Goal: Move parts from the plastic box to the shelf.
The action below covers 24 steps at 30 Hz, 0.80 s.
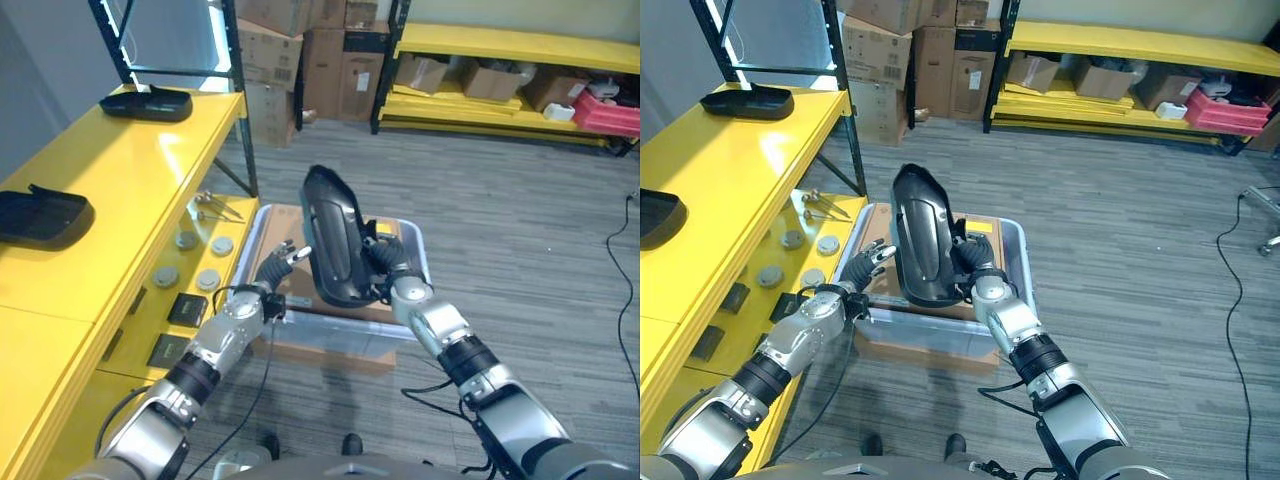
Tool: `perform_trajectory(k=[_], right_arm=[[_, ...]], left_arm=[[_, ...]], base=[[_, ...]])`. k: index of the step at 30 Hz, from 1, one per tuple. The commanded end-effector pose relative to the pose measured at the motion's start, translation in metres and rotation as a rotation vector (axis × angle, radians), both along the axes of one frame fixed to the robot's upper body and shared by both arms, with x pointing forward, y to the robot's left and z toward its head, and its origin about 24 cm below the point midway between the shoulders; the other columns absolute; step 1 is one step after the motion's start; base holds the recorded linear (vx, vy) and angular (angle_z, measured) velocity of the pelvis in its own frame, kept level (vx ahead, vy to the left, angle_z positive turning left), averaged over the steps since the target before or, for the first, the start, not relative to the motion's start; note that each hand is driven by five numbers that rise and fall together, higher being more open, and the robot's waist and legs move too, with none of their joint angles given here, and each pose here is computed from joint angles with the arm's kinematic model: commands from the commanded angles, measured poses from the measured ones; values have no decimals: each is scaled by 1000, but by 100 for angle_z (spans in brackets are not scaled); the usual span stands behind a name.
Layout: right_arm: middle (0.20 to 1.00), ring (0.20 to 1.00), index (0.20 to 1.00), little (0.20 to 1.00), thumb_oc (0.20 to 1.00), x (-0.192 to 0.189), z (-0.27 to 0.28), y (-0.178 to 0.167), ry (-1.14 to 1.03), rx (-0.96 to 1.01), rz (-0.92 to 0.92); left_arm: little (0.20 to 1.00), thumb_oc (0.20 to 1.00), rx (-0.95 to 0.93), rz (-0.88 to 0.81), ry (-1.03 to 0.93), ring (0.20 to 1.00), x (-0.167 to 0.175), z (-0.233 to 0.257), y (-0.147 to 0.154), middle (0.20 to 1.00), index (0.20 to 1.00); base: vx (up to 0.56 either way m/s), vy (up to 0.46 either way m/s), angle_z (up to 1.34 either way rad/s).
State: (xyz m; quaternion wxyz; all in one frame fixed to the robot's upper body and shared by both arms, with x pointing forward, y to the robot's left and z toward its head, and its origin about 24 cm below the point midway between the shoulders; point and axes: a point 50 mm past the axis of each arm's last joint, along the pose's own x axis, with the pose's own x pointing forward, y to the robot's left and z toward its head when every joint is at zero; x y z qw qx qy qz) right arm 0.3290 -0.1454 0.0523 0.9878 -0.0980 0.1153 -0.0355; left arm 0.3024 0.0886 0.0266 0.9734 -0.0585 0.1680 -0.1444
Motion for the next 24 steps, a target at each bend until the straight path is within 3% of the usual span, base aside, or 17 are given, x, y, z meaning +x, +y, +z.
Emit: perform_trajectory(k=[1, 9, 10, 11, 24], right_arm=[[200, 200, 200, 200, 200, 14, 51, 16, -218, 71, 69], [200, 200, 200, 200, 200, 14, 50, 19, -217, 70, 80], [200, 200, 200, 200, 200, 13, 48, 27, -204, 65, 119], [200, 200, 200, 200, 200, 13, 48, 26, -201, 65, 118], [200, 200, 200, 200, 200, 12, 46, 23, -193, 78, 106]], left_arm=[[1000, 1000, -17, -67, -88, 1000, 6, 17, -26, 1000, 1000], [1000, 1000, -7, -75, -111, 1000, 7, 20, -27, 1000, 1000], [555, 555, 36, -88, -175, 555, 9, 27, -30, 555, 555], [200, 200, 50, -89, -194, 200, 10, 29, -30, 200, 200], [200, 200, 95, -98, -244, 200, 9, 32, -29, 200, 200]], base=[[0, 0, 0], [0, 0, 0], [0, 0, 0], [0, 0, 0], [0, 0, 0]])
